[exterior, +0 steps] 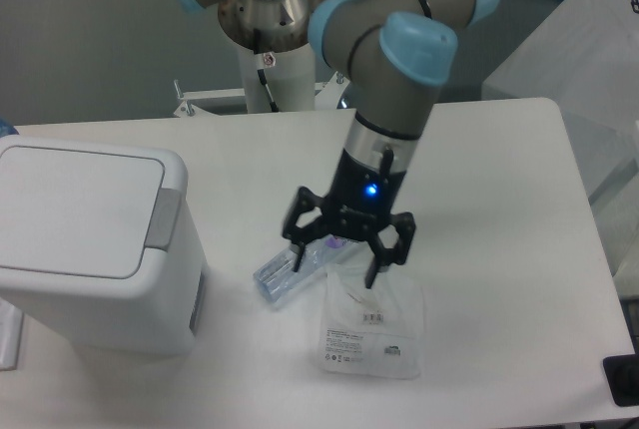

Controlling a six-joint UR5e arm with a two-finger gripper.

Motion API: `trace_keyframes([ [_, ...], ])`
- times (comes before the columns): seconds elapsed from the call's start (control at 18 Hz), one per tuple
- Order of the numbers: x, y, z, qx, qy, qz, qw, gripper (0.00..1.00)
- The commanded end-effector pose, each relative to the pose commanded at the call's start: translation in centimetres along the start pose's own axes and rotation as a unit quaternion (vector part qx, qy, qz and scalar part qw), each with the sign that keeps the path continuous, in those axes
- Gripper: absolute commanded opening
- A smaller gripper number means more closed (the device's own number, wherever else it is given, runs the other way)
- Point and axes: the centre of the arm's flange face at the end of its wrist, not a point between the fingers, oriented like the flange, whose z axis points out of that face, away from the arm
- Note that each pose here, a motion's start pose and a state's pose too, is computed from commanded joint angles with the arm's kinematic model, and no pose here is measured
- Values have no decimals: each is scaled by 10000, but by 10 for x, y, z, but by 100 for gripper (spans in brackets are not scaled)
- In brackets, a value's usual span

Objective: Open the trash can
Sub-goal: 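Move the open gripper over the bottle toward the trash can lid, then push the gripper fingers against the lid edge to flip it open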

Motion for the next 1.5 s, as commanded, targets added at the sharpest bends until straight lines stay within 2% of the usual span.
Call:
trace_keyframes([
  [0.22, 38, -2, -11, 121, 219, 144, 9996, 100],
  [0.56, 79, 11, 18, -130, 494, 347, 9981, 100],
  [0.83, 83, 26, 25, -239, 531, 334, 9977, 100],
  [1.5, 78, 31, 33, -298, 541, 301, 9976, 100],
])
